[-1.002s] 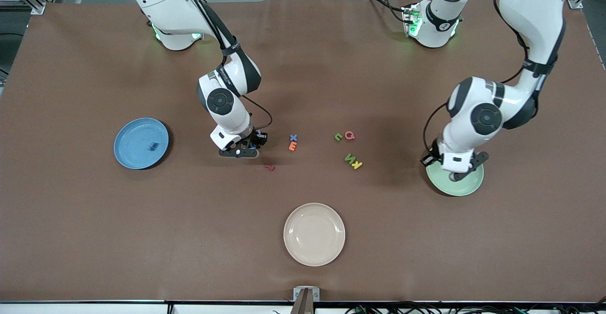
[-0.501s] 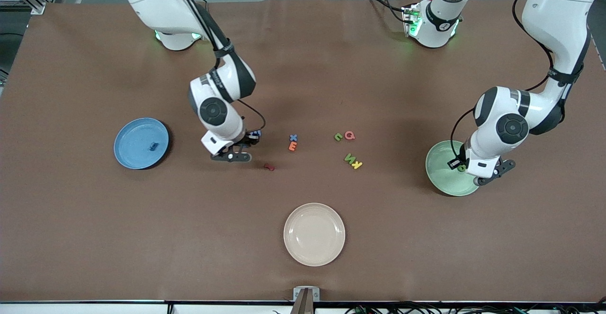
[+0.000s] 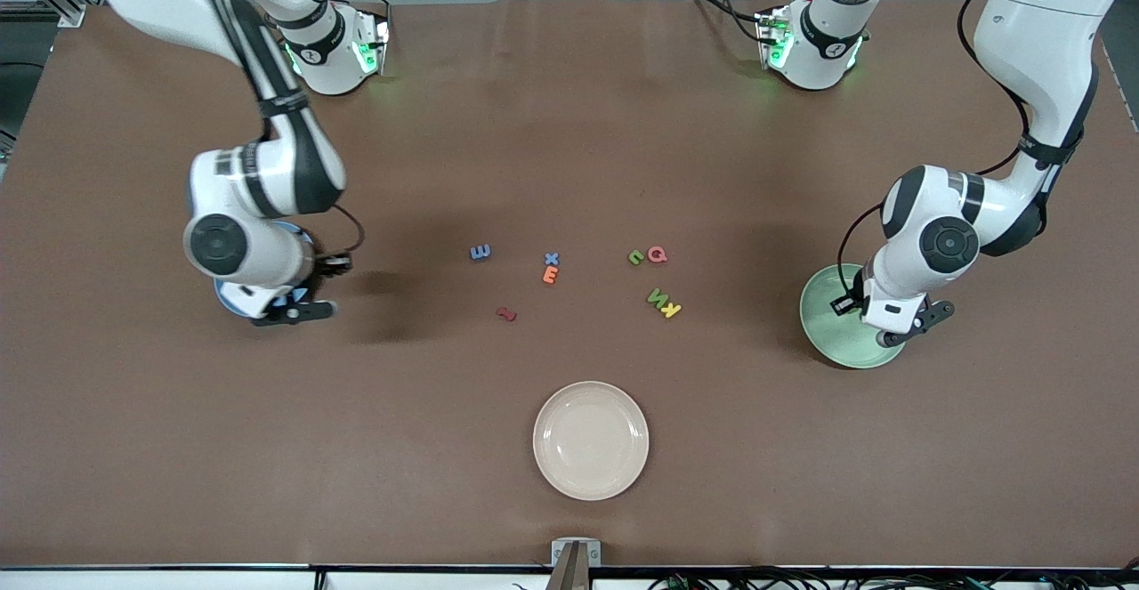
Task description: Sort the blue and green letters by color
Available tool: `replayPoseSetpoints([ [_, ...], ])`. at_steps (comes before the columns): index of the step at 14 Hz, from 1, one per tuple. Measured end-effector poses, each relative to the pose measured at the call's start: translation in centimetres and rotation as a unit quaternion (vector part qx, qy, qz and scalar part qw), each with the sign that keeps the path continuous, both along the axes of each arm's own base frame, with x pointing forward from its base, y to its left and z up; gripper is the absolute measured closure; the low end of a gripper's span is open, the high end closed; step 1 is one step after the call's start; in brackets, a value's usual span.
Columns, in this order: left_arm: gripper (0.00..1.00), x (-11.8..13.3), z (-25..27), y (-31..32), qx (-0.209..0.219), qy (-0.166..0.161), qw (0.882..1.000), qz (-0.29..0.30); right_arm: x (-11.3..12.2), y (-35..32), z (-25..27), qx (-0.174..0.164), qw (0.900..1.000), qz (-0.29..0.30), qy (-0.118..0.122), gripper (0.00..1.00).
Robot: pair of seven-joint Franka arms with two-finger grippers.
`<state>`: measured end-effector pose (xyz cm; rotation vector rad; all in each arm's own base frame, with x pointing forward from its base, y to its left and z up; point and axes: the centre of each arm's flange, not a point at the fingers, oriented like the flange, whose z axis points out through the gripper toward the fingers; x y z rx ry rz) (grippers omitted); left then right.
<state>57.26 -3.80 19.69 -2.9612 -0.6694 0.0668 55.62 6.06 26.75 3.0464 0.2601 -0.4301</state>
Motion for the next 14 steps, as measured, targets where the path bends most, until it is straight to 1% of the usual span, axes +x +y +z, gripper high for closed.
replayPoseSetpoints([
  [2, 0.74, 0.3, 0.2, 1.3, -0.001, -0.001, 1.000, -0.015, -1.0, -4.2, 0.0, 0.014, 1.000, 0.012, 0.010, 0.65],
  [4, 0.74, 0.6, 0.5, 3.0, -0.003, -0.002, 1.000, -0.027, -1.8, -6.8, 0.1, 0.020, 1.000, 0.015, 0.013, 0.65],
  [6, 0.74, 0.8, 0.6, 4.4, -0.006, -0.007, 0.999, -0.036, -2.2, -7.4, -0.1, 0.022, 1.000, 0.015, 0.012, 0.65],
  [9, 0.74, 1.0, 0.3, 4.6, -0.011, -0.016, 0.999, -0.040, -2.3, -8.0, -0.3, 0.023, 1.000, 0.015, 0.009, 0.65],
  [11, 0.74, 1.2, 0.0, 4.5, -0.014, -0.018, 0.999, -0.041, -2.2, -8.8, -0.3, 0.024, 1.000, 0.011, 0.003, 0.65],
  [14, 0.74, 1.5, -0.1, 4.5, -0.015, -0.020, 0.999, -0.040, -1.8, -9.3, -0.1, 0.024, 1.000, 0.010, -0.015, 0.65],
])
